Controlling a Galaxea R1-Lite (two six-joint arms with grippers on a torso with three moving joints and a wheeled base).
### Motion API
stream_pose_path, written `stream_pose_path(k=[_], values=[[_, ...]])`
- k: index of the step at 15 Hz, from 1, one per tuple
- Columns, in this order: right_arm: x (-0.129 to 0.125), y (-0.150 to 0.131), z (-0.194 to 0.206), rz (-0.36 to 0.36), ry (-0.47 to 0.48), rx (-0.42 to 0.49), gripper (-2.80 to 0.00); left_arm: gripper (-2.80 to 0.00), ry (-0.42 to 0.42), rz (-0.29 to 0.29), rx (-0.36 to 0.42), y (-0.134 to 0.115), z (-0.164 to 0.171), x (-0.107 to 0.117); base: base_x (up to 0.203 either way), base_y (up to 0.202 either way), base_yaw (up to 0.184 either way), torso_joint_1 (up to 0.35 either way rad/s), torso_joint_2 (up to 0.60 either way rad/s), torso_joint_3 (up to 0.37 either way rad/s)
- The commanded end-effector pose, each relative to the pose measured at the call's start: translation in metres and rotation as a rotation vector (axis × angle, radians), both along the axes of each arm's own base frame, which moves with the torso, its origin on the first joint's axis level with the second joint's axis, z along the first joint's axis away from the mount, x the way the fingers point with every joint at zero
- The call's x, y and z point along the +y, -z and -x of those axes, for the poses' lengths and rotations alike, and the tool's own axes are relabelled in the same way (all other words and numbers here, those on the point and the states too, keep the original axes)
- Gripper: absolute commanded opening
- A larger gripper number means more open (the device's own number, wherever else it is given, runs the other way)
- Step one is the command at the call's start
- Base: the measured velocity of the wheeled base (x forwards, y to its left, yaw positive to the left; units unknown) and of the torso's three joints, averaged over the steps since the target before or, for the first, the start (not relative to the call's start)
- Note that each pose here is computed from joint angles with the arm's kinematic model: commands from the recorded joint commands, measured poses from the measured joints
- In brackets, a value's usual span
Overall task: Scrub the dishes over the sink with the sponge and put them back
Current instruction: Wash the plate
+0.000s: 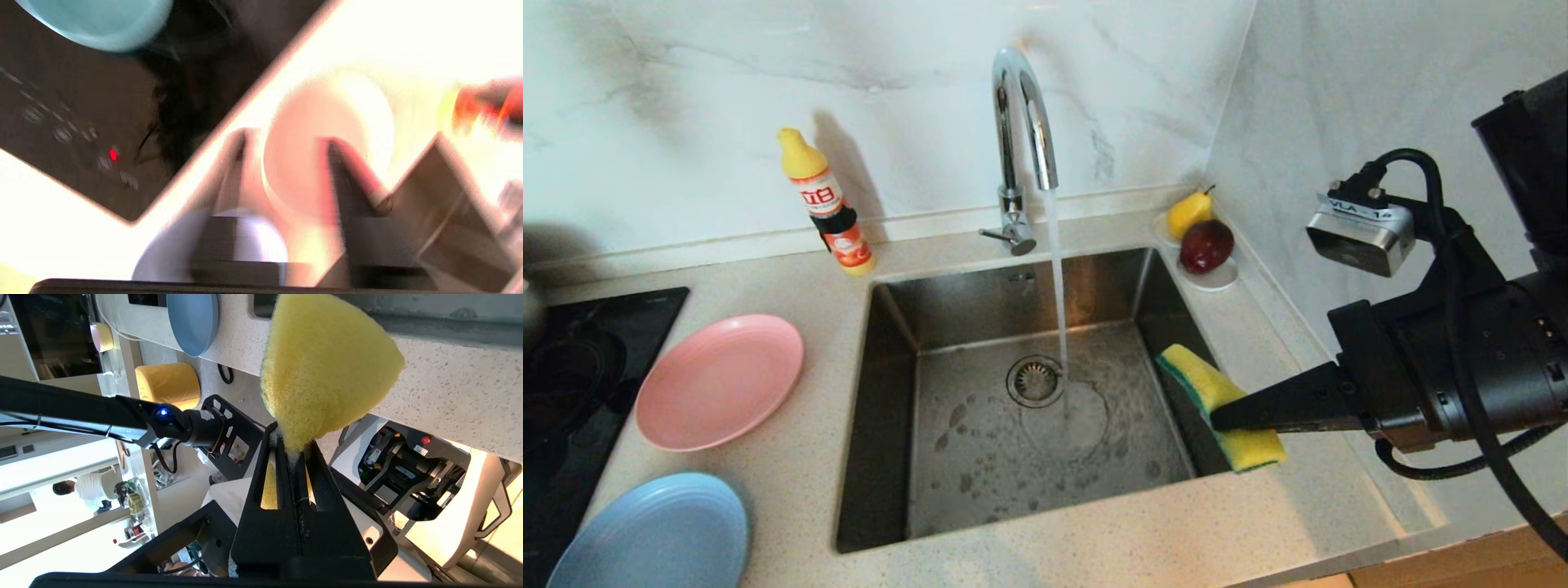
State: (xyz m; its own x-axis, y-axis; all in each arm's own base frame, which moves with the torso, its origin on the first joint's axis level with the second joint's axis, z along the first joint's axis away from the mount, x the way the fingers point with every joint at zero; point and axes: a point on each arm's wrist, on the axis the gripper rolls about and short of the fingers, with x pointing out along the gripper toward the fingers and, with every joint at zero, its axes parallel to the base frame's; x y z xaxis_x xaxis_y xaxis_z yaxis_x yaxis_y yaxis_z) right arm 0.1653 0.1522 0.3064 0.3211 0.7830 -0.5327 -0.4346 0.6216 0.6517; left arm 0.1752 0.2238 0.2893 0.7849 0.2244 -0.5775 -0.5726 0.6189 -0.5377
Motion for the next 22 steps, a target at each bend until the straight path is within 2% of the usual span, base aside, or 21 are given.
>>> stream_pose_path(k=[1, 5, 7, 9, 10, 11, 13, 14, 16, 20, 22], values=[[-0.002, 0.001, 0.002, 0.000, 0.000, 0.006, -2.80, -2.80, 0.092, -0.032, 0.043, 0.002, -0.003, -0.014, 0.000, 0.000, 0.000, 0.000, 0.00, 0.000], [0.000, 0.003, 0.000, 0.006, 0.000, 0.012, -2.80, -2.80, 0.344, -0.078, 0.241, 0.044, 0.005, -0.029, 0.000, 0.000, 0.000, 0.000, 0.00, 0.000], [0.001, 0.003, -0.001, 0.008, 0.000, 0.015, -2.80, -2.80, 0.401, -0.057, 0.315, 0.067, 0.008, -0.031, 0.000, 0.000, 0.000, 0.000, 0.00, 0.000], [0.003, 0.005, -0.003, 0.012, -0.002, 0.020, -2.80, -2.80, 0.417, -0.019, 0.382, 0.092, 0.006, -0.028, 0.000, 0.000, 0.000, 0.000, 0.00, 0.000], [0.003, 0.006, -0.004, 0.014, -0.002, 0.023, -2.80, 0.00, 0.418, -0.006, 0.386, 0.100, 0.005, -0.026, 0.000, 0.000, 0.000, 0.000, 0.00, 0.000], [0.003, 0.006, -0.004, 0.015, -0.002, 0.024, -2.80, 0.00, 0.404, -0.005, 0.377, 0.109, 0.001, -0.022, 0.000, 0.000, 0.000, 0.000, 0.00, 0.000], [0.004, 0.006, -0.004, 0.016, -0.001, 0.022, -2.80, 0.00, 0.325, 0.057, 0.351, 0.120, -0.009, -0.011, 0.000, 0.000, 0.000, 0.000, 0.00, 0.000], [0.004, 0.006, -0.004, 0.017, -0.001, 0.023, -2.80, 0.00, 0.296, 0.090, 0.305, 0.123, -0.015, -0.005, 0.000, 0.000, 0.000, 0.000, 0.00, 0.000], [0.005, 0.008, -0.006, 0.021, -0.002, 0.031, -2.80, 0.00, 0.290, 0.150, 0.233, 0.125, -0.019, -0.002, 0.000, 0.000, 0.000, 0.000, 0.00, 0.000], [0.006, 0.008, -0.006, 0.022, -0.005, 0.031, -2.80, 0.00, 0.330, 0.259, 0.178, 0.139, -0.022, -0.001, 0.000, 0.000, 0.000, 0.000, 0.00, 0.000], [0.006, 0.008, -0.006, 0.022, -0.003, 0.031, -2.80, 0.00, 0.333, 0.296, 0.182, 0.148, -0.025, 0.002, 0.000, 0.000, 0.000, 0.000, 0.00, 0.000]])
